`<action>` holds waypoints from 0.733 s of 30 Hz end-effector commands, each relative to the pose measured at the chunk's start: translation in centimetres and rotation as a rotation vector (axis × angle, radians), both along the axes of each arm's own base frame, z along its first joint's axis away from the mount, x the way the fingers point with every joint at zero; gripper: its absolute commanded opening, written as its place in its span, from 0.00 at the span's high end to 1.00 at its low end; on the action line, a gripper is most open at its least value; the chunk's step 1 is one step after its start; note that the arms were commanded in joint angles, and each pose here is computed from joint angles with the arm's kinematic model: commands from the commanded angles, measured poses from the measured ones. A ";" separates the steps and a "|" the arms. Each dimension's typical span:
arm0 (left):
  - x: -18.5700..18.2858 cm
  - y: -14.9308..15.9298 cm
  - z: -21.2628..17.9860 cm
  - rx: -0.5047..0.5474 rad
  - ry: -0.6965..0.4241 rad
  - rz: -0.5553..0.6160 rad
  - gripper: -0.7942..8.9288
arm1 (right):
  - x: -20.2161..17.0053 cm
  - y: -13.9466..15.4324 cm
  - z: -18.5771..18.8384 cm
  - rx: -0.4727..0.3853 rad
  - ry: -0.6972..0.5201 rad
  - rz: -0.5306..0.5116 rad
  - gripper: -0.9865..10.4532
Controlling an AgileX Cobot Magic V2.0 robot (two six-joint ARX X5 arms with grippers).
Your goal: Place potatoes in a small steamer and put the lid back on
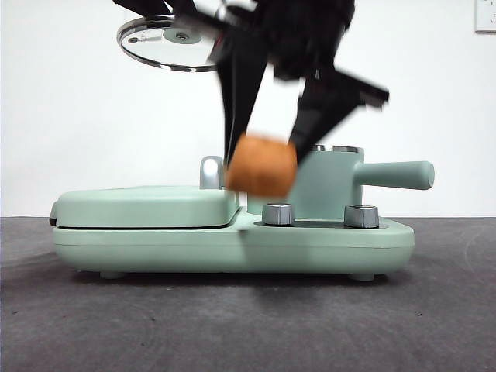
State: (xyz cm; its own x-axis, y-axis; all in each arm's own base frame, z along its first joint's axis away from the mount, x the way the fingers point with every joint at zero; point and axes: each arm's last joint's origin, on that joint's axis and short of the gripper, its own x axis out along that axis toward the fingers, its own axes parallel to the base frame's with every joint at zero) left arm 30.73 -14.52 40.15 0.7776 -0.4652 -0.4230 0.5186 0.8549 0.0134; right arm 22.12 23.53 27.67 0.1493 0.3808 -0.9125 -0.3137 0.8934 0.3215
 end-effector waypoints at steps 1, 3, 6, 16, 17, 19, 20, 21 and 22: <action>-0.2 0.3 1.6 -0.028 -0.061 0.004 0.90 | 2.4 -0.9 3.1 0.042 -0.107 0.031 0.81; -0.1 0.6 1.6 -0.028 -0.061 0.014 0.90 | 4.7 -2.6 5.7 0.070 -0.178 -0.014 0.81; 0.0 0.8 1.6 -0.028 -0.061 0.021 0.90 | 8.4 -5.2 8.6 0.109 -0.247 -0.078 0.81; 0.0 0.8 1.6 -0.028 -0.062 0.020 0.90 | 15.5 -6.9 7.6 0.096 -0.230 -0.137 0.81; 0.0 0.8 1.6 -0.028 -0.061 0.021 0.90 | 16.1 -6.8 7.1 0.093 -0.222 -0.140 0.81; 0.0 0.8 1.6 -0.028 -0.062 0.021 0.90 | 17.0 -6.6 6.0 0.082 -0.203 -0.142 0.81; 0.0 0.8 1.6 -0.028 -0.062 0.021 0.90 | 17.6 -6.4 5.0 0.073 -0.179 -0.142 0.81; 0.0 0.8 1.6 -0.028 -0.062 0.021 0.90 | 17.9 -6.3 4.2 0.060 -0.157 -0.143 0.81; 0.0 0.8 1.6 -0.028 -0.062 0.021 0.90 | 18.1 -6.1 3.4 0.046 -0.133 -0.138 0.81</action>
State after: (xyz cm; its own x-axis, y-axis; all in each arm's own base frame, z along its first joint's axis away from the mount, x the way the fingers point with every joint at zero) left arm 31.08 -13.74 40.15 0.7893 -0.4451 -0.4230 0.4967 0.8678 0.0135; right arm 39.93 17.04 30.85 0.3107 0.3794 -0.8715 -0.2086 0.9217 0.3269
